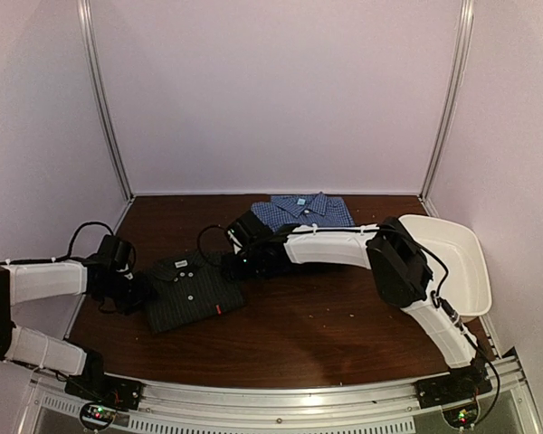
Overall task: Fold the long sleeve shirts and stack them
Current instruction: Pick up the square-folded shirt from the center of the board.
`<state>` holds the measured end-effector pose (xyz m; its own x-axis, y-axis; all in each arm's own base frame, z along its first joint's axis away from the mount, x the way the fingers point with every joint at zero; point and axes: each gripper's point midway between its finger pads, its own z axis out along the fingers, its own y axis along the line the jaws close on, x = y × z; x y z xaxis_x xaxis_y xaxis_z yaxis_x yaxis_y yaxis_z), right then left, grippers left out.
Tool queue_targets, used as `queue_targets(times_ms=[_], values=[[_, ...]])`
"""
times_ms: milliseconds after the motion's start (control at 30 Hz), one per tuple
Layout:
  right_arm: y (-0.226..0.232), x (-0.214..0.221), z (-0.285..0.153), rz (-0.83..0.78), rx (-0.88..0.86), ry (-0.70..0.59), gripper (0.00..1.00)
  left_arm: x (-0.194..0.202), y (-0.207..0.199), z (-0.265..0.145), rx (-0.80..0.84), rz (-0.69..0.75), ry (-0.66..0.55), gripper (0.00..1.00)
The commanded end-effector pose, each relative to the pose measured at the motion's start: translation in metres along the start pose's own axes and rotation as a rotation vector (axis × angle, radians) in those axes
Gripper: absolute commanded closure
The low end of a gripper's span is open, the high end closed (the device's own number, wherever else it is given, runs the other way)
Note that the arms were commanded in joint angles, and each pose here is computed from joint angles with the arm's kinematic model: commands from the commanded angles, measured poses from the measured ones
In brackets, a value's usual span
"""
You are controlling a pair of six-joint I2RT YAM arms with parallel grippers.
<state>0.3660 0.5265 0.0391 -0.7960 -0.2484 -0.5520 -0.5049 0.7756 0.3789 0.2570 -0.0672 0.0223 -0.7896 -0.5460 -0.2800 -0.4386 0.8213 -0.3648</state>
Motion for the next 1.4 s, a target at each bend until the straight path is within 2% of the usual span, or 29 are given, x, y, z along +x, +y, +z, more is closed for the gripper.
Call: queue_targets(times_ms=[0, 200, 500, 567, 1033, 1367], values=[[-0.009, 0.038, 0.019, -0.026, 0.067, 0.099, 0.45, 0.005, 0.003, 0.015, -0.001, 0.023, 0.038, 0.44], [0.003, 0.051, 0.033, -0.037, 0.048, 0.133, 0.55, 0.013, -0.003, 0.023, 0.043, 0.021, 0.075, 0.58], [0.014, 0.028, 0.023, -0.062, 0.051, 0.082, 0.95, 0.009, -0.021, 0.016, 0.11, 0.021, 0.077, 0.99], [0.02, 0.017, 0.017, -0.07, 0.041, 0.062, 1.0, 0.004, -0.026, 0.011, 0.119, 0.023, 0.066, 1.0], [0.069, -0.055, -0.059, -0.137, -0.059, -0.1, 1.0, -0.033, -0.08, -0.05, 0.229, 0.085, -0.049, 1.0], [0.096, -0.103, -0.132, -0.151, -0.124, -0.235, 1.0, -0.059, -0.119, -0.101, 0.316, 0.137, -0.124, 1.0]])
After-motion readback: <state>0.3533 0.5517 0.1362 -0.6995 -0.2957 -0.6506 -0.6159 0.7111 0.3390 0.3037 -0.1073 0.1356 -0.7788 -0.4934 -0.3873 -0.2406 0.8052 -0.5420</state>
